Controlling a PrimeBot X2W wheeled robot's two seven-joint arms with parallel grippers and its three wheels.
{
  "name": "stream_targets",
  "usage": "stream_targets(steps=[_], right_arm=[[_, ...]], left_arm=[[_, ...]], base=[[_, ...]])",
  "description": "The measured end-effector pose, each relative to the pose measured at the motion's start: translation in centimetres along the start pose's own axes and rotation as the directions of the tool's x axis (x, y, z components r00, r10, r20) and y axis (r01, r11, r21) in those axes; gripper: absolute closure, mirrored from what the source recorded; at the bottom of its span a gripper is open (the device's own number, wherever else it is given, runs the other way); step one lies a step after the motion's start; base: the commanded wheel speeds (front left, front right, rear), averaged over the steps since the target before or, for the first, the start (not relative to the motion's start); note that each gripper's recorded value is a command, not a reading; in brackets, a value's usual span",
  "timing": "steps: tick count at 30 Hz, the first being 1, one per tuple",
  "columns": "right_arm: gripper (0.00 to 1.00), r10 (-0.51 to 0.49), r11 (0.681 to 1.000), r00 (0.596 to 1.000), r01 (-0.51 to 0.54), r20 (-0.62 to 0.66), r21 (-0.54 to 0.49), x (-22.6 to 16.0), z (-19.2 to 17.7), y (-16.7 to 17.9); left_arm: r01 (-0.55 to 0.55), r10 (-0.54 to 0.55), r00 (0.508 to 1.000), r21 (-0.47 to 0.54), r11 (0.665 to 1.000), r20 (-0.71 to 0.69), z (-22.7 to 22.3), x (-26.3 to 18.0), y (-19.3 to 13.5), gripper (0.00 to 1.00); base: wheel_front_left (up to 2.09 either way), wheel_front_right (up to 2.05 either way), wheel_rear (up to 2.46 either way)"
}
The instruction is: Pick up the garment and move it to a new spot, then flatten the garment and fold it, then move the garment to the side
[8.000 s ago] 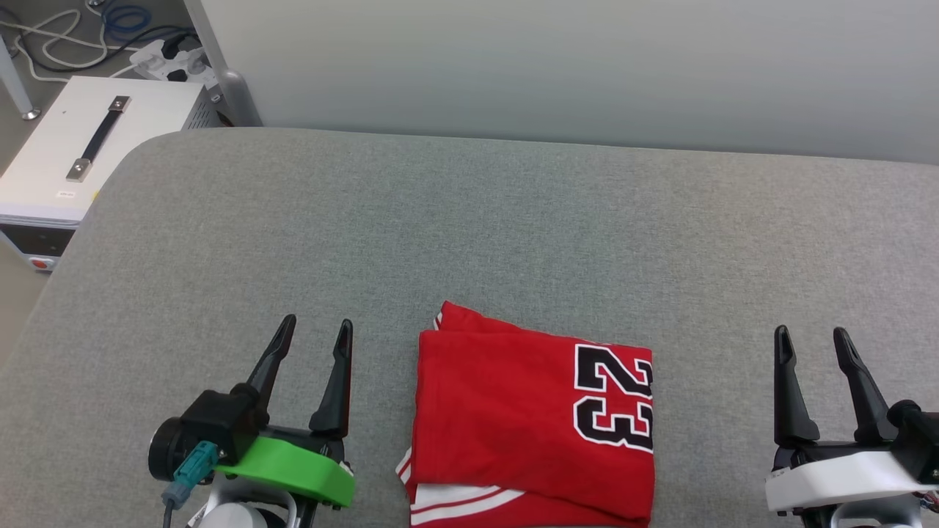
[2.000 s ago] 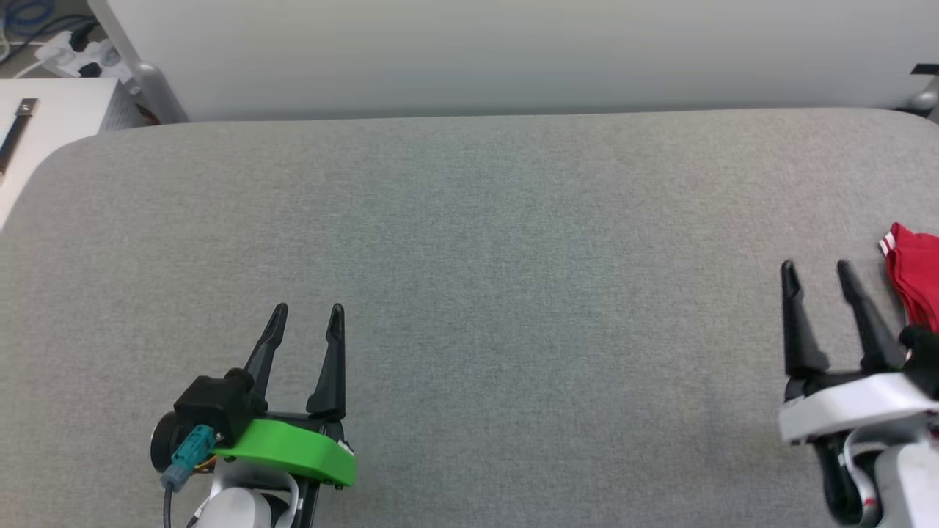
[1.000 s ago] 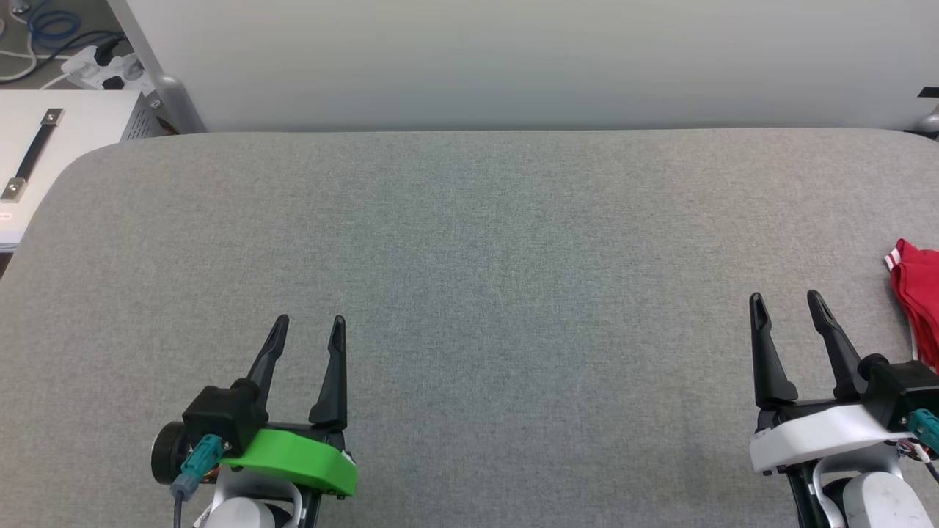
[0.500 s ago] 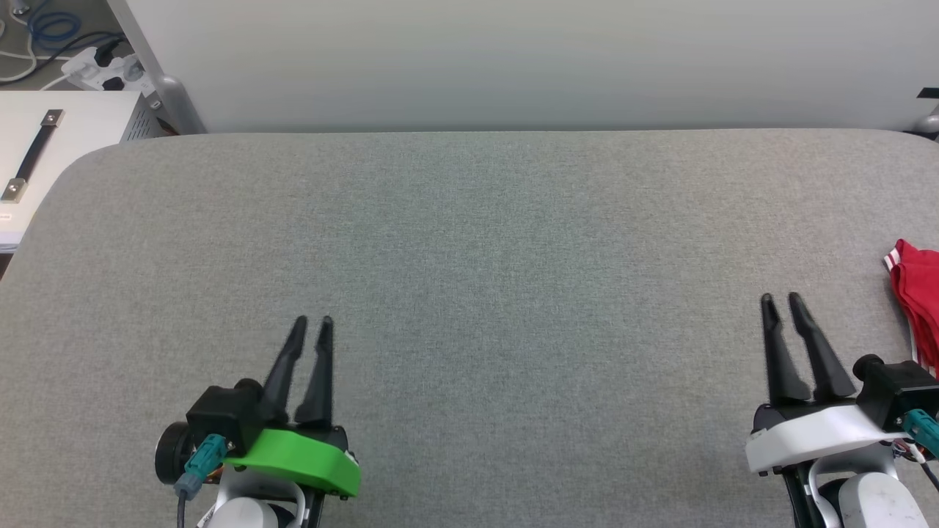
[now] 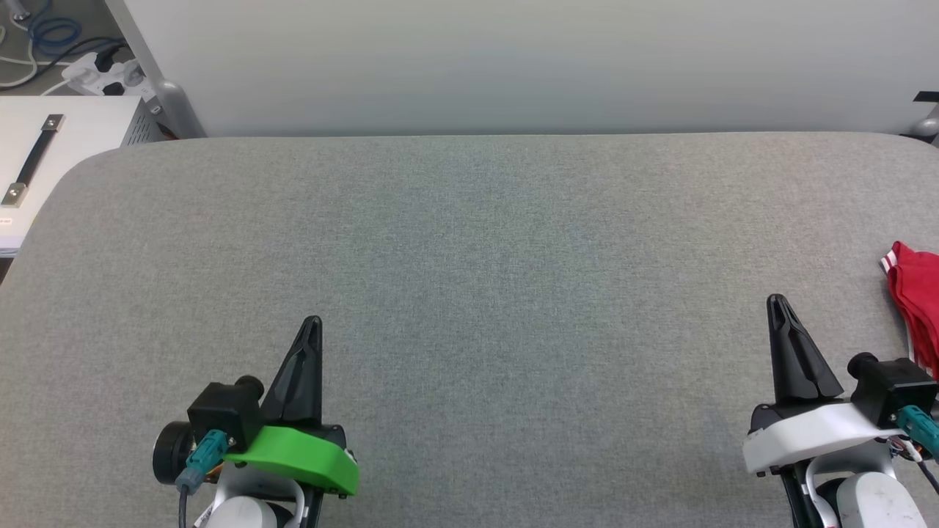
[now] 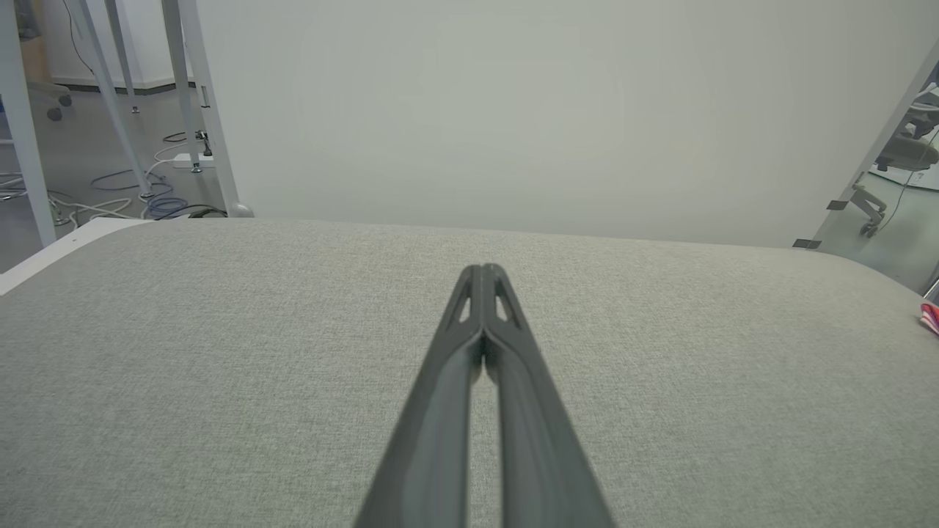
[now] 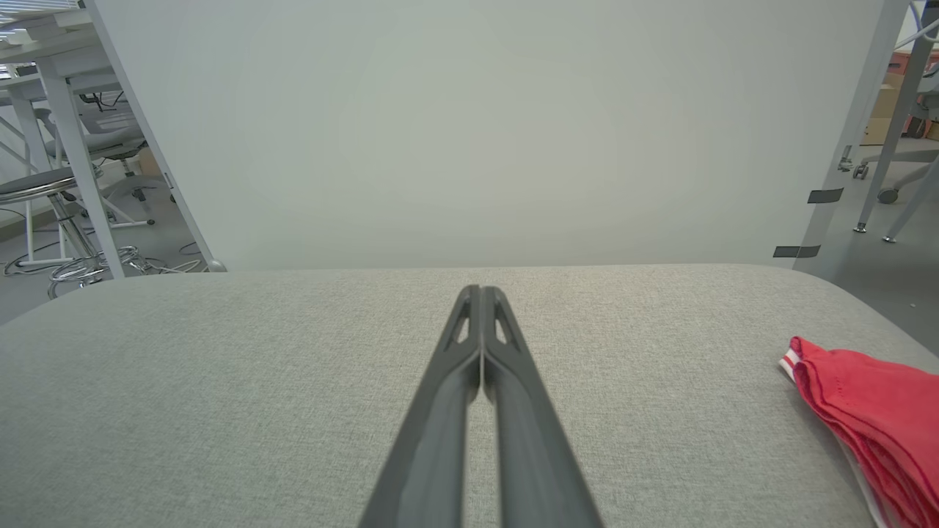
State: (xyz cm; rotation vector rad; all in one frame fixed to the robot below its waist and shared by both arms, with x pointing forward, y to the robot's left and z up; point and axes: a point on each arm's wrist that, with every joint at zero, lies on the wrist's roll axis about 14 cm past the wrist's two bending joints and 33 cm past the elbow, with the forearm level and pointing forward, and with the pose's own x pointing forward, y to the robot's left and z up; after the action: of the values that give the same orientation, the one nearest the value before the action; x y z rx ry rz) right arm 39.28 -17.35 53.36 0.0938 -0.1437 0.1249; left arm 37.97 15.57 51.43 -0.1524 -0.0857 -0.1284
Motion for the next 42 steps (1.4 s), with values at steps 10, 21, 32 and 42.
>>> stream_targets(steps=[10, 21, 32, 42], right_arm=[[1.00, 0.003, 1.000, 1.000, -0.004, -0.011, -0.014, -0.04, 0.05, 0.18], [1.00, 0.007, 1.000, 1.000, -0.007, -0.021, -0.025, -0.12, 0.14, 0.40], [1.00, 0.007, 0.999, 0.999, -0.009, -0.037, -0.034, -0.28, 0.11, 0.51], [1.00, 0.008, 0.999, 0.998, -0.011, -0.057, -0.051, -0.62, -0.13, 0.63]], left_arm=[[-0.002, 0.002, 1.000, 0.022, 1.000, -0.005, 0.21, 0.04, 0.02, 1.00], [-0.008, 0.009, 1.000, 0.042, 0.999, -0.009, 0.55, 0.10, 0.09, 1.00], [-0.018, 0.019, 1.000, 0.062, 0.998, -0.017, 0.73, 0.09, 0.29, 1.00], [-0.031, 0.033, 0.999, 0.081, 0.996, -0.024, 0.93, 0.10, 0.52, 1.00]], base=[[0.00, 0.00, 0.00], [0.00, 0.00, 0.00], [0.00, 0.00, 0.00], [0.00, 0.00, 0.00]])
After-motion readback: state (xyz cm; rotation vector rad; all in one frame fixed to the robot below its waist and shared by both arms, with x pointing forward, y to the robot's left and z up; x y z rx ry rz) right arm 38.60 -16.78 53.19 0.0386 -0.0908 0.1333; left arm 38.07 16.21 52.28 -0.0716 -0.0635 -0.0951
